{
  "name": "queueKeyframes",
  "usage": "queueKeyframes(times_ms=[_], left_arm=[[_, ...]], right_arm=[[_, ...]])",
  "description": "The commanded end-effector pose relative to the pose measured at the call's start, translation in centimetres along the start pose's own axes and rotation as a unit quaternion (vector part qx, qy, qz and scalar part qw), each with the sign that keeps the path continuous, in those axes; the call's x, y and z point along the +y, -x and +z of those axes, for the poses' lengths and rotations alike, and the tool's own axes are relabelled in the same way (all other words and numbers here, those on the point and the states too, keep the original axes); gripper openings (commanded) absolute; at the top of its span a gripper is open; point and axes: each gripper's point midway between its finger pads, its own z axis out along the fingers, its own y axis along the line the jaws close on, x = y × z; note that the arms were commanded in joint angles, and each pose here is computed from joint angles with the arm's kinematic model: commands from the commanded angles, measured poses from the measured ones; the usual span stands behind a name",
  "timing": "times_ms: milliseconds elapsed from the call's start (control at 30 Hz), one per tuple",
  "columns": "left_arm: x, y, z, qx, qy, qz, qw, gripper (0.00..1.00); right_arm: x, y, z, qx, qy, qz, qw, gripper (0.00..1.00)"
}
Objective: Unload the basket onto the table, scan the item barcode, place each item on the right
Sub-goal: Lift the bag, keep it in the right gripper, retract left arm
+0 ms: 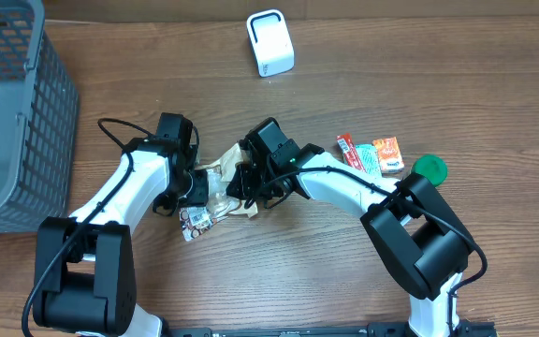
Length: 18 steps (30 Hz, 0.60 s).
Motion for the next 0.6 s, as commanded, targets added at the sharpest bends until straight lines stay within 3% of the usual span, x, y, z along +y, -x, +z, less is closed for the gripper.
queueKeyframes(times_ms=[0, 200, 333, 567], left_arm=[[-0.1, 0.4, 0.4, -0.008, -0.001, -0.004, 1.000, 0.35], [-0.5, 3.1, -0.1, -0.058, -0.011, -0.008, 0.998, 0.36], [-0.3, 4.4, -0.6, -0.083, -0.016, -0.014, 0.996, 0.37], [-0.5, 7.6, -5.1, -0.141, -0.050, -0.027, 0.988, 0.43]], right_arm=[[0.7, 0.4, -0.7, -0.006, 0.013, -0.009, 1.000, 0.21], [3.6, 1.4, -4.3, -0.043, 0.036, -0.074, 0.996, 0.18], [4.9, 1.2, -6.5, -0.054, 0.043, -0.095, 0.993, 0.07], [6.2, 1.2, -8.5, -0.071, 0.050, -0.135, 0.987, 0.08]])
